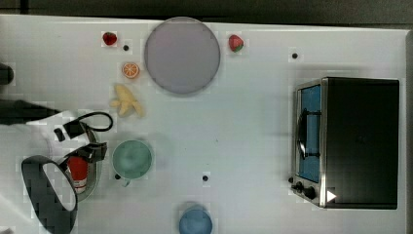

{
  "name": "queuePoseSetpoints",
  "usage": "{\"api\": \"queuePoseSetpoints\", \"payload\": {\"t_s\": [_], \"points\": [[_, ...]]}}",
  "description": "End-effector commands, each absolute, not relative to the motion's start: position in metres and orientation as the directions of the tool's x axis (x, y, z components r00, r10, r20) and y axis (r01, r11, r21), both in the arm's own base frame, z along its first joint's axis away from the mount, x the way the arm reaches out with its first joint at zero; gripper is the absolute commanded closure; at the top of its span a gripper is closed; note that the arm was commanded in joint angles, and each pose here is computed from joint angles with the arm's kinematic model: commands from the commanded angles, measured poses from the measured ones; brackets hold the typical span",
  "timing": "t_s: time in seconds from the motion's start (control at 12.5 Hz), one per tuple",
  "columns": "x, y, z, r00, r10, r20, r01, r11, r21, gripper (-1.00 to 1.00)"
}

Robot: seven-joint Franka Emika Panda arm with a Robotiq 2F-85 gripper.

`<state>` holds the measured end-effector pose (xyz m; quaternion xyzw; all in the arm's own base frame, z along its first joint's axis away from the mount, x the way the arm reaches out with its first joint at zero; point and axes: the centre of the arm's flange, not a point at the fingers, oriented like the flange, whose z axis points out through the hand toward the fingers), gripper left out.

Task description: Pick Ketchup from the table and place it in strainer.

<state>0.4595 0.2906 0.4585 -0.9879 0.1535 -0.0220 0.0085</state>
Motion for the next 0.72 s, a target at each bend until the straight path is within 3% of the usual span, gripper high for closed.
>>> {"api": "queuePoseSetpoints", "payload": {"t_s": [0.08,0.4,0.72], "points": [[0.506,0.189,0.494,0.845,-0.534,-0.021,-0.535,-0.845,-0.029,-1.00],[0.519,0.075,0.541,0.795,-0.606,-0.024,-0.606,-0.795,-0.026,-1.00],[0.515,-0.027,0.565,0.685,-0.729,0.003,-0.727,-0.683,-0.064,-1.00]]}}
